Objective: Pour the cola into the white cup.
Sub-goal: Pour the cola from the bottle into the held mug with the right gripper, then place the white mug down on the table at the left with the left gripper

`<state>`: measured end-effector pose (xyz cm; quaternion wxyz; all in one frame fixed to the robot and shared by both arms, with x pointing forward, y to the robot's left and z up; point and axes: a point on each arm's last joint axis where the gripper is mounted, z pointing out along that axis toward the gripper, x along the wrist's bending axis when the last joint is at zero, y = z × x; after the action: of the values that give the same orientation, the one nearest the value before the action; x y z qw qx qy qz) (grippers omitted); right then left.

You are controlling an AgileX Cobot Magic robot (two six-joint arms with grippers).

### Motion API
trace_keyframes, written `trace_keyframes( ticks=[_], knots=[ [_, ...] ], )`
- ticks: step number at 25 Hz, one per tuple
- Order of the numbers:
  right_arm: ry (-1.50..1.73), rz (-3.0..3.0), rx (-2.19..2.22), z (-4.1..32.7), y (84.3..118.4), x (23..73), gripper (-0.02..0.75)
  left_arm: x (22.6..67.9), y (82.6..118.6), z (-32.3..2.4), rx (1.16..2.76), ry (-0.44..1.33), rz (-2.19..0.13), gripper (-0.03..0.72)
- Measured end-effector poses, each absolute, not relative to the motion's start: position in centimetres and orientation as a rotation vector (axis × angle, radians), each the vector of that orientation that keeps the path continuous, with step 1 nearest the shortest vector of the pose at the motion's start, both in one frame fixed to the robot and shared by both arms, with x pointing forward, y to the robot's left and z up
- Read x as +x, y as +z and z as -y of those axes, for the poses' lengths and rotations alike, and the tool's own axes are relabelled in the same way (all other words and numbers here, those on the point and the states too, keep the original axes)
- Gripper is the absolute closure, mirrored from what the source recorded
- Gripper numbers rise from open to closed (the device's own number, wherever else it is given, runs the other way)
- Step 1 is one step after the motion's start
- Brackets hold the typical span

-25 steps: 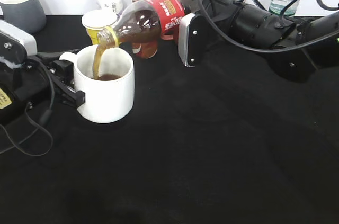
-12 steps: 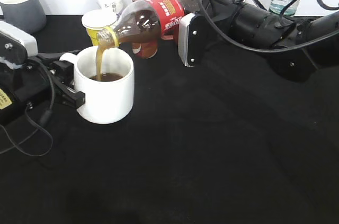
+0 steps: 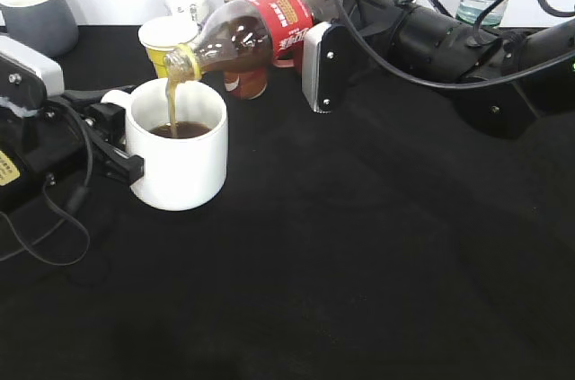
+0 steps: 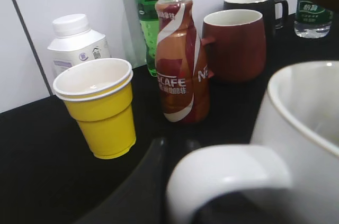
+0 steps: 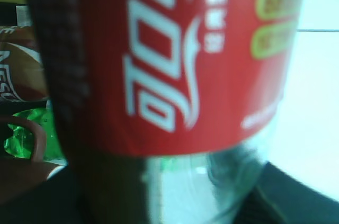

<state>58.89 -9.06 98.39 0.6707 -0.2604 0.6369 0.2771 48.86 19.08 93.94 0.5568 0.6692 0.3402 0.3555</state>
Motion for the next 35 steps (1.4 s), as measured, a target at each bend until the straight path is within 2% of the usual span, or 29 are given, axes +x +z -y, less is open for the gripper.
trace_keyframes(
  ticks=[10, 12, 18, 22, 26, 29, 31, 35],
  knots=[
    [0.847, -1.531, -0.382, 9.1, 98.4, 58.9, 0.359, 48.9, 94.2, -19.0, 1.554, 0.848, -0.786, 0.626],
    [0.969, -1.576, -0.264, 9.1, 98.4, 58.9, 0.36, 48.8, 94.2, -19.1, 1.555, 0.848, -0.787, 0.626],
    [1.643, -1.707, 0.504, 9.1, 98.4, 58.9, 0.36, 48.8, 94.2, -19.1, 1.555, 0.848, -0.787, 0.626],
    [1.764, -1.703, 0.669, 9.1, 98.4, 58.9, 0.36, 48.9, 94.2, -19.2, 1.541, 0.859, -0.814, 0.626],
    [1.769, -1.702, 0.675, 9.1, 98.4, 58.9, 0.36, 50.0, 94.2, -22.0, 1.43, 0.966, -1.025, 0.626],
    [1.769, -1.702, 0.675, 9.1, 98.4, 58.9, 0.36, 51.2, 93.7, -26.7, 1.339, 1.102, -1.167, 0.626],
    [1.77, -1.697, 0.679, 9.1, 98.4, 58.9, 0.36, 51.7, 92.3, -28.9, 1.334, 1.136, -1.267, 0.626],
    [1.789, -1.674, 0.674, 9.1, 98.6, 58.9, 0.36, 54.6, 90.8, -29.3, 1.336, 1.142, -1.288, 0.626]
  ],
)
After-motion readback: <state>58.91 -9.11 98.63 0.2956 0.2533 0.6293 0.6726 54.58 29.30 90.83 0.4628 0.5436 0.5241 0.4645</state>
